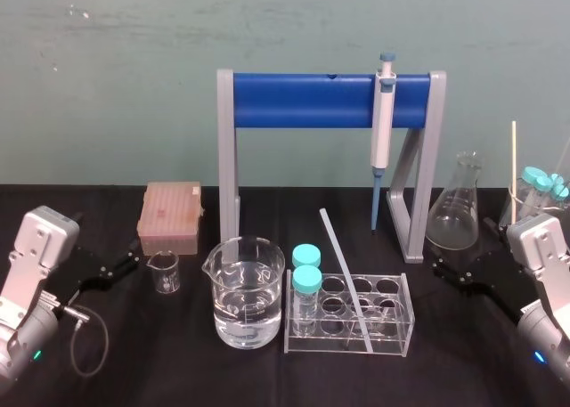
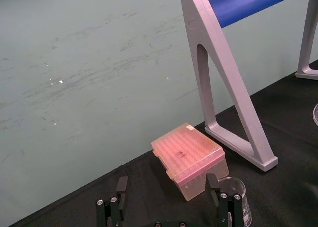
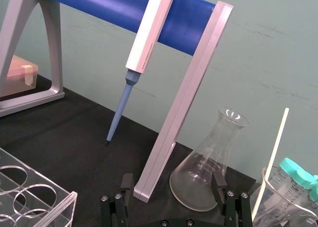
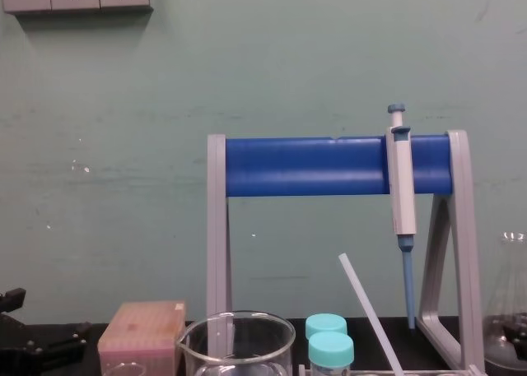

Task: Pick up the stirring rod with one hand, then place it down.

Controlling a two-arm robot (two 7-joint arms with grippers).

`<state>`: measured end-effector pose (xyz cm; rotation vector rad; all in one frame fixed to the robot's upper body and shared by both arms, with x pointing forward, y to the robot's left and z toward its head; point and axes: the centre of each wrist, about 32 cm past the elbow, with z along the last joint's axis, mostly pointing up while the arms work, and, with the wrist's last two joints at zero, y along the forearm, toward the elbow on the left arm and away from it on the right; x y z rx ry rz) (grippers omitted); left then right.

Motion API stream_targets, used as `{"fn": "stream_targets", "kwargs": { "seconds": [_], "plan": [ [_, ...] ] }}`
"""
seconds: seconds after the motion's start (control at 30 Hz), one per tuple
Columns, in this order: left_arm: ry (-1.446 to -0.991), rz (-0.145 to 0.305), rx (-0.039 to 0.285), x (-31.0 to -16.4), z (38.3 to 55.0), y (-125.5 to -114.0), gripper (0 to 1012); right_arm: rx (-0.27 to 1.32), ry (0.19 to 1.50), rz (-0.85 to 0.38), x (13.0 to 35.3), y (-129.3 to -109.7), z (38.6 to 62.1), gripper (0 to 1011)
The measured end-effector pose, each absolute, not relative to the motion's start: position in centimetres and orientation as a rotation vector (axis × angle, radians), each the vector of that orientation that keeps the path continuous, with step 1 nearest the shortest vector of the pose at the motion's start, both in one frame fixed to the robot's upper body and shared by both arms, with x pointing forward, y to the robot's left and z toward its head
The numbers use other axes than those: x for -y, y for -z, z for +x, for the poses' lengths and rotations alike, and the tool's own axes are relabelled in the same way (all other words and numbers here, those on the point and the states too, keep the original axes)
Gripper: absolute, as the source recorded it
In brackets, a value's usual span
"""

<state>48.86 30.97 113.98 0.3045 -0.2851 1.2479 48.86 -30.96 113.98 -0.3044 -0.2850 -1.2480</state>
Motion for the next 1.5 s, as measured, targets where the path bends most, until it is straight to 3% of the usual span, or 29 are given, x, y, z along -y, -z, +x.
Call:
{"fn": "stream_targets", "kwargs": {
  "seconds": [1.27, 1.5],
  "plan": [
    [-1.248, 0.304, 0.285, -31.0, 48.9, -114.0, 1000, 0.285, 1.247, -0.305, 31.0, -114.0, 48.9, 1003],
    [-1.248, 0.304, 0.285, -31.0, 48.9, -114.0, 1000, 0.144, 1.178, -0.268, 31.6, -116.4, 49.3, 1003]
  ]
}}
